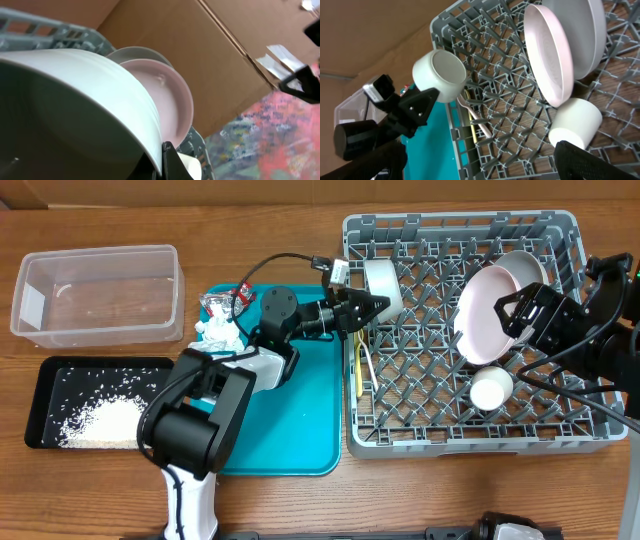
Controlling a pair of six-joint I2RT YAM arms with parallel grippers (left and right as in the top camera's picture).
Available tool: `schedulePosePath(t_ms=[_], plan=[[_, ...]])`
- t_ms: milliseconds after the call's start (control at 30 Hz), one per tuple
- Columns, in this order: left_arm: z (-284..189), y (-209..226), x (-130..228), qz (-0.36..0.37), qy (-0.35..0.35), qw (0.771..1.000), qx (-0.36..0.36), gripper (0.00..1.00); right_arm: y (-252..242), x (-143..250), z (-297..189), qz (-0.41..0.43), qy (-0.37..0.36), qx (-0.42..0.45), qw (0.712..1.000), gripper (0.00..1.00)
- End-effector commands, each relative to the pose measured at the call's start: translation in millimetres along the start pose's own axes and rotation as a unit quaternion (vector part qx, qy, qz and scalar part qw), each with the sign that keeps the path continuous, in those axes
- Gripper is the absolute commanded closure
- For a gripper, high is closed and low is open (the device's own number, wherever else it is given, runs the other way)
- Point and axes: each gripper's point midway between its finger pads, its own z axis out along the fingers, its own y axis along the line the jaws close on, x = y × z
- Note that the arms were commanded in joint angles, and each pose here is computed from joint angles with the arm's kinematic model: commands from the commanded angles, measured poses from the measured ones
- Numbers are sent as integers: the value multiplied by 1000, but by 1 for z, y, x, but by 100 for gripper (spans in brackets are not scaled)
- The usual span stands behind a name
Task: Sort waste into correct bins and load items into the dishwasher rack
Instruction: 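Carry the empty bowl over the rack and set it in the left side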
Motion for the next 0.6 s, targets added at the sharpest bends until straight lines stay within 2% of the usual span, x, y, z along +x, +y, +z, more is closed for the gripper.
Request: schedulePosePath(t_ms=[0,267,567], plan=[[4,6,1,-22,-9,1000,-5,96,1,-5,-11,-7,-21,6,1000,0],[15,-7,8,-9,-4,1000,11,96,1,-4,-11,-17,-20,6,1000,0],[17,8,25,-25,23,999,-18,96,0,-2,-11,-17,-16,7,1000,0]])
